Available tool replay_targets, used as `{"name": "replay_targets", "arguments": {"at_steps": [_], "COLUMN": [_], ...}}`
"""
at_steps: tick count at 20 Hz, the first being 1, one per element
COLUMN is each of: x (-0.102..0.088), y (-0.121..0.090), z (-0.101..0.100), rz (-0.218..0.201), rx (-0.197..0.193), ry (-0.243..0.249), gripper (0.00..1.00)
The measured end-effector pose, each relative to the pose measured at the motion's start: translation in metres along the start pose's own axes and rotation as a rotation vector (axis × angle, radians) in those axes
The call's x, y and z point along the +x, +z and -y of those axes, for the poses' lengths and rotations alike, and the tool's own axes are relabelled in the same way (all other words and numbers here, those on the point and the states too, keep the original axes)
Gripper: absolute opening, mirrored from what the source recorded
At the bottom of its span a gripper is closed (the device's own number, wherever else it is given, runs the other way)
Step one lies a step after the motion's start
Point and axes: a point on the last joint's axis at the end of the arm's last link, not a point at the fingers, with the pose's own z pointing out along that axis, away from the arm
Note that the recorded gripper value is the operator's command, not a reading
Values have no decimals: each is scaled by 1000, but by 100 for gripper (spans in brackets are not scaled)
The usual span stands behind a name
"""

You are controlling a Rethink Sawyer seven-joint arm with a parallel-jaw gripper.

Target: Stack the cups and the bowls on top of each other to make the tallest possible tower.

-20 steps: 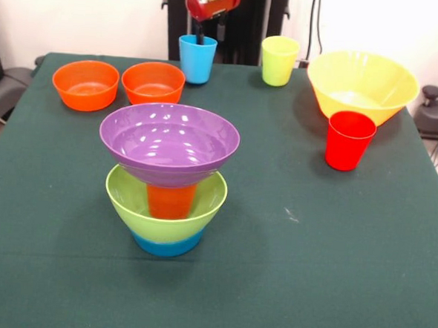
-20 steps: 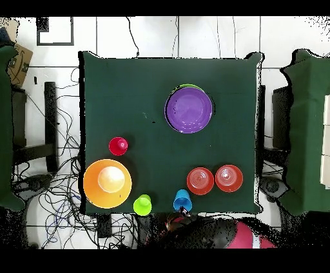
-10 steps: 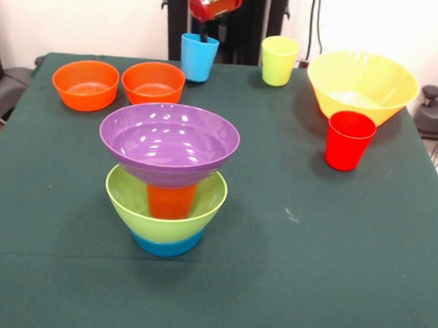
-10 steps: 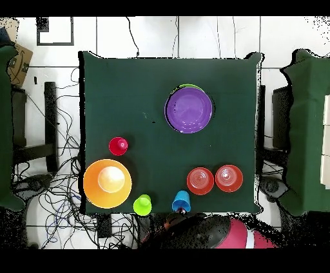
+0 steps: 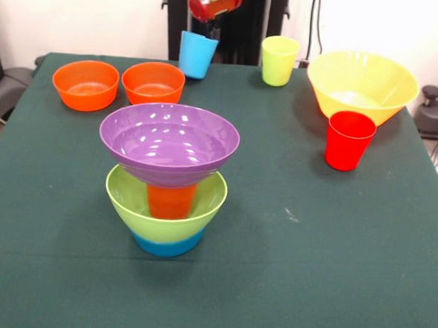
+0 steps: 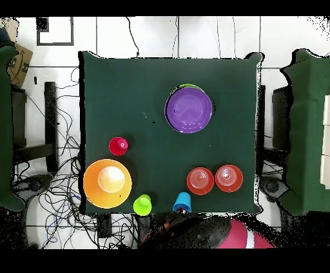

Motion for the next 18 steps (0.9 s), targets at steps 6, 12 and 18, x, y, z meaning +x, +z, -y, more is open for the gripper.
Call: {"name": "replay_targets", "arguments": {"at_steps": [6,12,18], "x": [0,0,-6], "y": [0,-2,-15], "z": [0,2,16], "rz": [0,3,29], "rx": [1,8,47], "ry": [-1,-3,1], "gripper": [0,0,0]}}
